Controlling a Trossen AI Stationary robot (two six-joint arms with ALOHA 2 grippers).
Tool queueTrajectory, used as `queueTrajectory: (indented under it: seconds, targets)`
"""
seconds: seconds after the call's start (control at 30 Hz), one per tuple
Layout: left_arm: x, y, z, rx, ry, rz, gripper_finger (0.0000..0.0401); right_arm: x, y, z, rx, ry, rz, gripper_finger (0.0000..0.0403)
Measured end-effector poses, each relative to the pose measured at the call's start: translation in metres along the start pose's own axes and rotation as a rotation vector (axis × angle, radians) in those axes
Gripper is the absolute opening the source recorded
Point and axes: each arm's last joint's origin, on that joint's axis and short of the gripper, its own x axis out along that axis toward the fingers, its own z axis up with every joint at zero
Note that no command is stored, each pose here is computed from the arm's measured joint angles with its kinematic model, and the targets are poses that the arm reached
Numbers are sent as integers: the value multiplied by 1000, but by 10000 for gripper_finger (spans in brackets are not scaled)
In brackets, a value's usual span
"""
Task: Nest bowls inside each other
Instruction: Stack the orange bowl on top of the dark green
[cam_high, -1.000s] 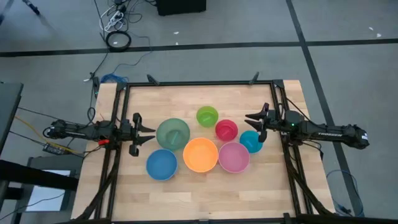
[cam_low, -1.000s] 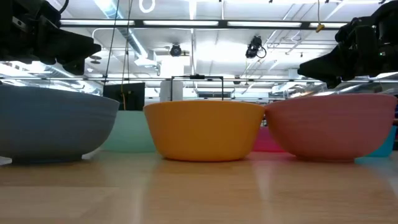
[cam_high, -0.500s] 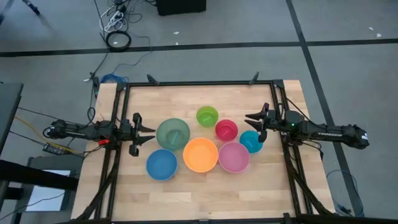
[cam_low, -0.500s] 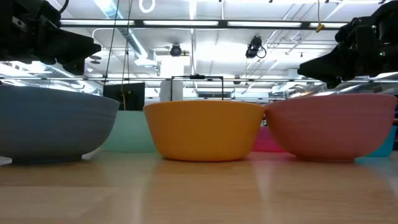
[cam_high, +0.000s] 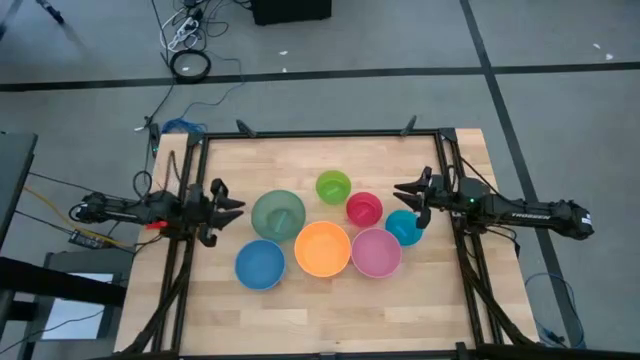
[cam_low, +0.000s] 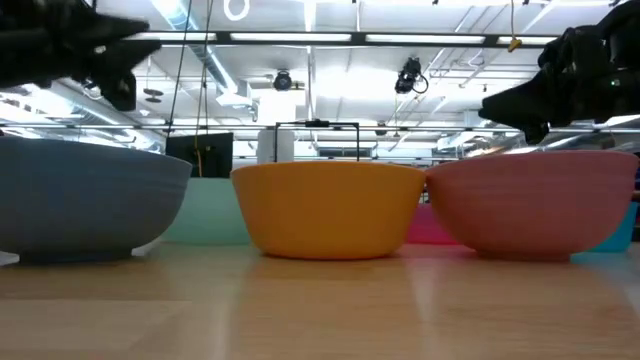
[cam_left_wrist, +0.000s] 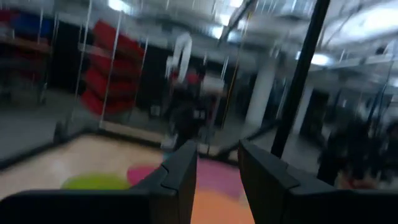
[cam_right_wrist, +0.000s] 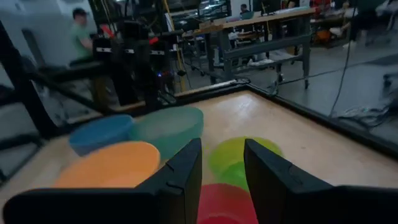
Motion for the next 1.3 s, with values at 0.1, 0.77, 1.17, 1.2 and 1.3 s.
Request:
queueTrajectory:
  seconds: [0.1,0.77,1.17,1.2,1.3]
  targets:
    - [-1,-2,11,39,-105,-20,127,0,1,8,37,-82,-12,110]
    - [64,-21,65,170,194,222,127,107,58,154,-98,437,-133,110]
    - [81,-24,65,148,114,193,127,192,81,159,-12,367,66,110]
    - [81,-24,64,154,120,194,127,197,83,159,14,342,97,110]
    - [82,-23,62,168,128,230,127,207,87,157,36,293,169,110]
